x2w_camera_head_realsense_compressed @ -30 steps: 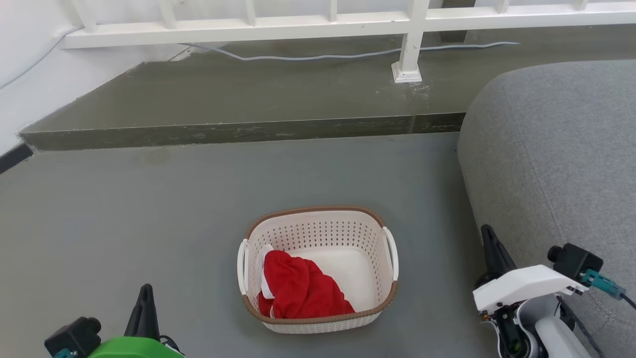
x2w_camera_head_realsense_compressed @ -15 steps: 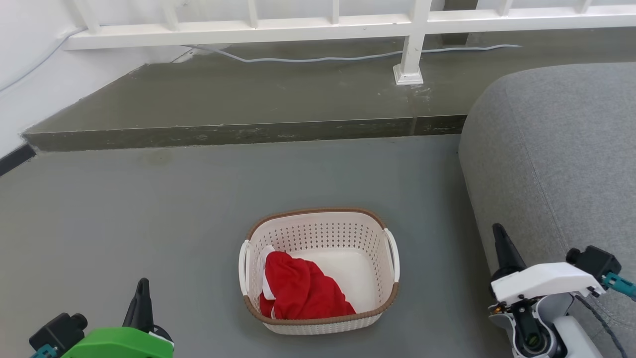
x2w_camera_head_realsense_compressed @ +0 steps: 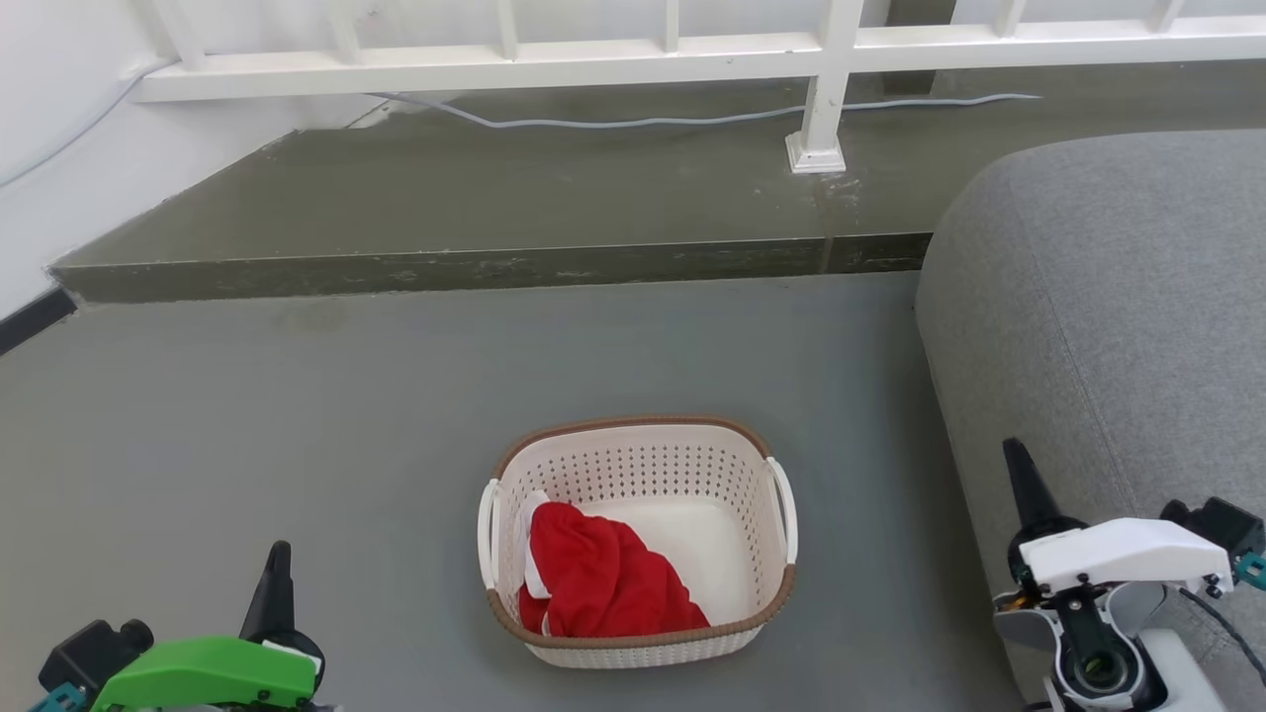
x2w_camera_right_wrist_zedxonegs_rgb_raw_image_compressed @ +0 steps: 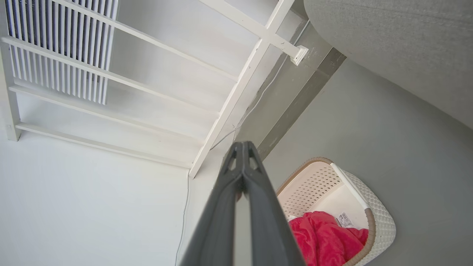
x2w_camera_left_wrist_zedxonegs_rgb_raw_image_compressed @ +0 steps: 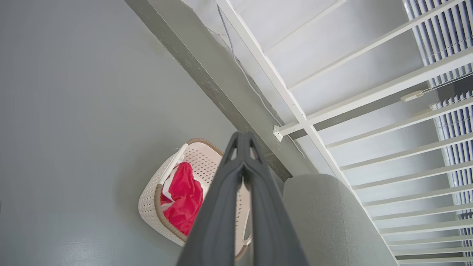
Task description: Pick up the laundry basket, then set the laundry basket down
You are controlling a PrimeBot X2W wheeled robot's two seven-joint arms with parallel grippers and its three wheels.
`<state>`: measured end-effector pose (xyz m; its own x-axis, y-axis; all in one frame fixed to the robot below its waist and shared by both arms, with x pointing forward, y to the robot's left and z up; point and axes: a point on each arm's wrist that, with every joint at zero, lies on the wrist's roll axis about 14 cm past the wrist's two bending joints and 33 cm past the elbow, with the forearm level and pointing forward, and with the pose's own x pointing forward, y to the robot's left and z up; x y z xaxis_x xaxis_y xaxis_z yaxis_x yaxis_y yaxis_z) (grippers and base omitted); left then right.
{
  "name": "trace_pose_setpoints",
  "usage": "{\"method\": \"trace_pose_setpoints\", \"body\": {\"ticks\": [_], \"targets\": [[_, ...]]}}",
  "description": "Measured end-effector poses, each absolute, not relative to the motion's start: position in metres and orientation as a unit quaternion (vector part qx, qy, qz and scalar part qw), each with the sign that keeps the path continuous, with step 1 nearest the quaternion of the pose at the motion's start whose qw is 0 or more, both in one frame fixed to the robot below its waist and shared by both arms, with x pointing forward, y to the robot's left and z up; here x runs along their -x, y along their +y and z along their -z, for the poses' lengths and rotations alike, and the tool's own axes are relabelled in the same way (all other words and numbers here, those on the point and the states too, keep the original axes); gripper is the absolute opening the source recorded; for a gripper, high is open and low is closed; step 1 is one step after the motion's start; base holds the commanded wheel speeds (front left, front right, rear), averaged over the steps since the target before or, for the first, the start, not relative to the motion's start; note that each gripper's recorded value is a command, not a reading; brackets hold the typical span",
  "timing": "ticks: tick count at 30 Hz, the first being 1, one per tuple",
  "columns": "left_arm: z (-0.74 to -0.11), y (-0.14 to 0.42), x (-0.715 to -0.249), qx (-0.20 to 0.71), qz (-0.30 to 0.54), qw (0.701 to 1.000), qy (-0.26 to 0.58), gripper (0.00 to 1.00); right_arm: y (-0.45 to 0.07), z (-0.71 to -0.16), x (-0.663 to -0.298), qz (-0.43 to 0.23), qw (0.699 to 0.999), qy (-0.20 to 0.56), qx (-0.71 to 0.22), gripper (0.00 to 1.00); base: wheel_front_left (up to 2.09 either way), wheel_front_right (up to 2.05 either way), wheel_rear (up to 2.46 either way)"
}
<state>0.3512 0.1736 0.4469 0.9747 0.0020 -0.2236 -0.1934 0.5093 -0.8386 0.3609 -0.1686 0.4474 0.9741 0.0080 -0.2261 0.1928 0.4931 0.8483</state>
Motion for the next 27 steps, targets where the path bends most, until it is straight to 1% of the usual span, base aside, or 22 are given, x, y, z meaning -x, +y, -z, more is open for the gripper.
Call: {"method": "trace_pose_setpoints", "body": {"ticks": [11,27], "targets": [[-0.452,0.174,-0.356,0.556,-0.049,0.825,0.091,0.0,-0.177,-0.455,-0.366,0.055,0.818,0.085,-0.566,0.0,0.0,0.0,0.0],[-0.463,0.178,-0.366,0.647,-0.04,0.758,0.069,0.0,-0.191,-0.463,-0.368,0.056,0.756,0.058,-0.65,0.0,0.0,0.0,0.0]]}}
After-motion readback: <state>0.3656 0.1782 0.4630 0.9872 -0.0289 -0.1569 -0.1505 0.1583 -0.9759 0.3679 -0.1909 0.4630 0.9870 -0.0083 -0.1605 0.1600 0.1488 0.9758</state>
